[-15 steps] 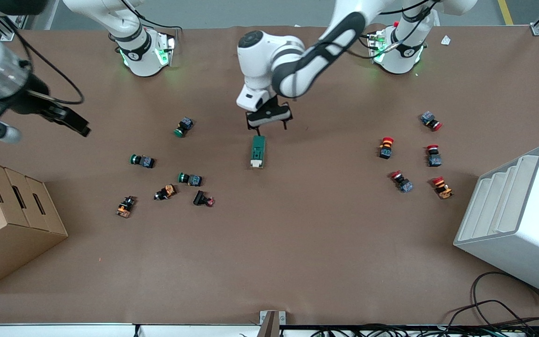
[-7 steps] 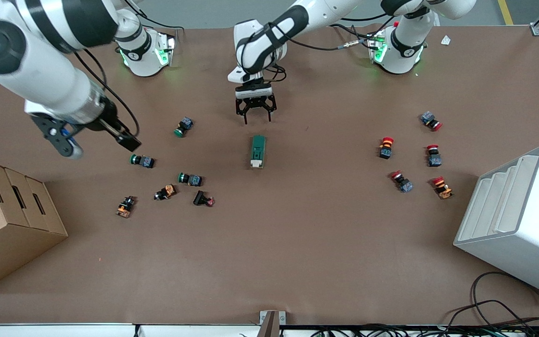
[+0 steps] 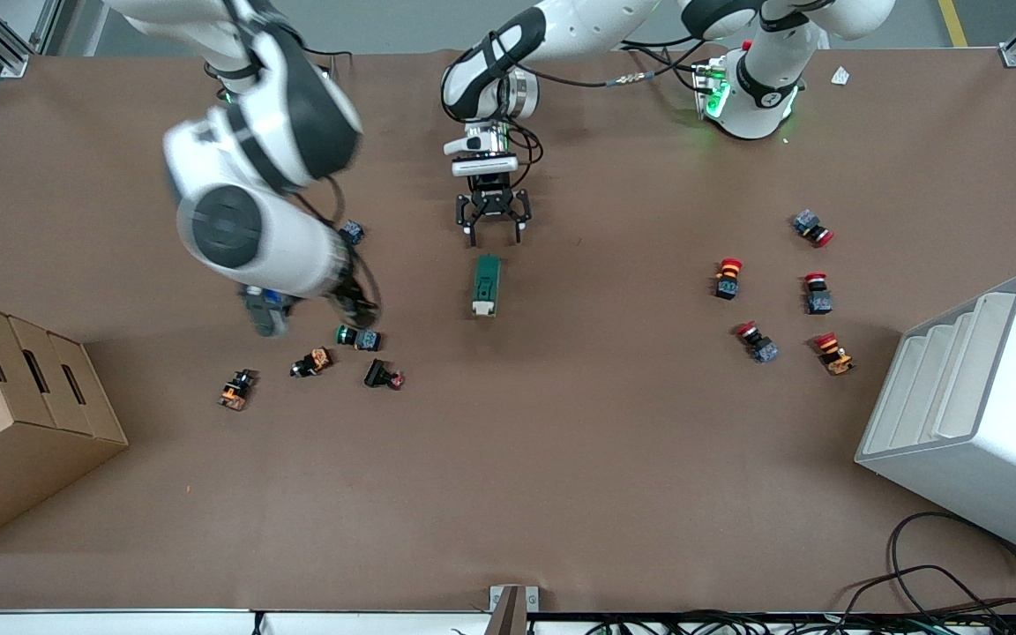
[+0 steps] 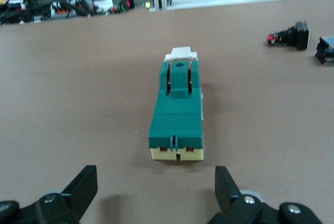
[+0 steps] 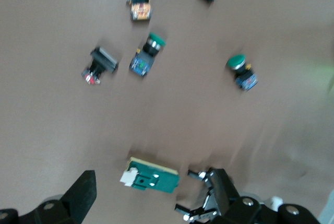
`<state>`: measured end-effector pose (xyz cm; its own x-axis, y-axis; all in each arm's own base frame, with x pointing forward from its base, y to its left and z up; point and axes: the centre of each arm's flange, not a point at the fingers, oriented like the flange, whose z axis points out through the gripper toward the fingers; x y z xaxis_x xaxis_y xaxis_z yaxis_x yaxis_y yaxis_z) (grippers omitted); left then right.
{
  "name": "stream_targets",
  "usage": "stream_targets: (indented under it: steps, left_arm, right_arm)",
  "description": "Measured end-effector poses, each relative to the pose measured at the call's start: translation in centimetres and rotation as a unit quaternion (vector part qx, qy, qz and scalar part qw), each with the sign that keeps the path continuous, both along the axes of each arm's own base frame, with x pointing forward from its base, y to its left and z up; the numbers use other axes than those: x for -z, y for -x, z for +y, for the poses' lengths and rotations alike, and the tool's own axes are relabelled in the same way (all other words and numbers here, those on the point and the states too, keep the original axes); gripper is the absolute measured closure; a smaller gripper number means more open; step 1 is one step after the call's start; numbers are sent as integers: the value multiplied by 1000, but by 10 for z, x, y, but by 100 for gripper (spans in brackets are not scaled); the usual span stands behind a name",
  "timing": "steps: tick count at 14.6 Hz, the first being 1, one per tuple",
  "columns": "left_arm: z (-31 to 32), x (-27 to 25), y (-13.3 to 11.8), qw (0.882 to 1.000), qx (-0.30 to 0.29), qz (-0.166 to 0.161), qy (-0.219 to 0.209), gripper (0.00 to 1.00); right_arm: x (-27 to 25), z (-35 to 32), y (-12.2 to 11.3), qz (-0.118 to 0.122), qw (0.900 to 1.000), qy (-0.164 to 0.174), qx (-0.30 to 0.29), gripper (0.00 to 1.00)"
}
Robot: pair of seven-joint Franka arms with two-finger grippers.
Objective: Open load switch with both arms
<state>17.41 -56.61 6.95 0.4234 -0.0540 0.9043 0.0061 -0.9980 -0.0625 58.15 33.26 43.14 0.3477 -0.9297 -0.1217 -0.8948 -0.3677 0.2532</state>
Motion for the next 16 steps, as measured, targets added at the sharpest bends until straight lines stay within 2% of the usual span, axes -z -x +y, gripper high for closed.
stream_targets:
  steps: [2, 5, 8, 12, 16]
  left_arm:
    - [0, 8, 1, 1000, 6, -22, 8, 2]
    - [-2, 13, -4, 999, 13, -31, 9, 1]
    - [-4, 18, -9, 999, 11, -44, 16, 1]
    - [-16, 14, -27, 997, 2, -64, 48, 1]
    - [-19, 16, -26, 995, 1, -77, 69, 1]
  right_arm:
    - [43, 31, -7, 4, 1000, 7, 11, 0]
    - [117, 59, -11, 11, 1000, 12, 24, 0]
    - [170, 78, -2, 35, 999, 15, 29, 0]
    - [198, 104, 21, 68, 997, 11, 26, 0]
    - [216, 117, 36, 81, 996, 22, 25, 0]
